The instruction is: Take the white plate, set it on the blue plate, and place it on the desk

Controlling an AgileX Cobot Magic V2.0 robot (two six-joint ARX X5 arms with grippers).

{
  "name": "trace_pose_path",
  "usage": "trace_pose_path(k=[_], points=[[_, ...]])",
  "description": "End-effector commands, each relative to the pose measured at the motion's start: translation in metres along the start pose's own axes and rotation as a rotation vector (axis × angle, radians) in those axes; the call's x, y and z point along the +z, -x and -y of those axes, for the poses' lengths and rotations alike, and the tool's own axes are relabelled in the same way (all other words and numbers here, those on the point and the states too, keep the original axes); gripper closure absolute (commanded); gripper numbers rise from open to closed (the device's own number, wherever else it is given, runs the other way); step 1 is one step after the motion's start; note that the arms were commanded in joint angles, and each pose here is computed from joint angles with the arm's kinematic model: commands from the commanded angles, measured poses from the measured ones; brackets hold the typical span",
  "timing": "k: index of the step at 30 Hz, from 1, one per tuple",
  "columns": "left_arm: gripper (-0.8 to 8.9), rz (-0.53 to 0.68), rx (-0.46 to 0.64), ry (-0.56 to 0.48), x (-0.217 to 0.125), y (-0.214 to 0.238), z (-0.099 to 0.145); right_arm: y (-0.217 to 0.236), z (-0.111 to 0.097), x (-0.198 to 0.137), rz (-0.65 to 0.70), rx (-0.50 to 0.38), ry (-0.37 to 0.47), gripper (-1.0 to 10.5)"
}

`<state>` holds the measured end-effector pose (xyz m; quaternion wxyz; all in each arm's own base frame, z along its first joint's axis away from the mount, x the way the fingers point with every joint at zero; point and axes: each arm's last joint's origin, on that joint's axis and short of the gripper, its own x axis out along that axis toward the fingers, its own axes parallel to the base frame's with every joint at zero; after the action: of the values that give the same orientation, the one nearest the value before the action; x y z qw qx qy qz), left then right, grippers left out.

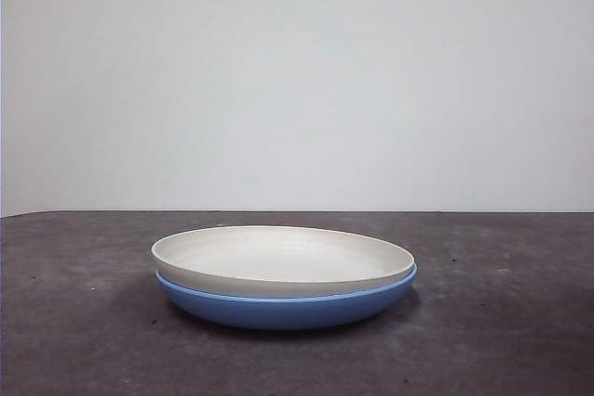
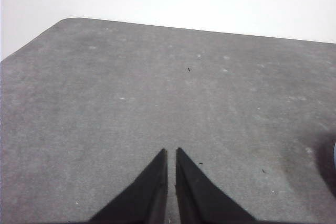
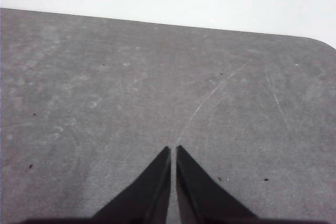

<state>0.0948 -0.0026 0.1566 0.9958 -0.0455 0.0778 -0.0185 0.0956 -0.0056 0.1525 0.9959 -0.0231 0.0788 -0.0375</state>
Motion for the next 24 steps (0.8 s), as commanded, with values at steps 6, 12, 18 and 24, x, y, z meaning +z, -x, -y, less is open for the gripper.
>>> trace_pose_path(k=[6, 12, 18, 24], points=[[7.86, -0.024, 0.006, -0.01, -0.0071, -0.0019, -0.0009, -0.0005, -0.0001, -0.0025, -0.013, -0.002, -0.014, 9.3], [7.86, -0.024, 0.006, -0.011, -0.0071, -0.0019, -0.0009, -0.0004, -0.0001, -0.0005, 0.007, 0.001, -0.014, 9.3], [7.86, -0.024, 0.006, -0.011, -0.0071, -0.0019, -0.0009, -0.0004, -0.0001, -0.0005, 0.007, 0.001, -0.014, 9.3], [7.86, -0.024, 0.006, -0.011, -0.0071, -0.0019, -0.0009, -0.0004, -0.0001, -0.0005, 0.007, 0.001, -0.014, 9.3]])
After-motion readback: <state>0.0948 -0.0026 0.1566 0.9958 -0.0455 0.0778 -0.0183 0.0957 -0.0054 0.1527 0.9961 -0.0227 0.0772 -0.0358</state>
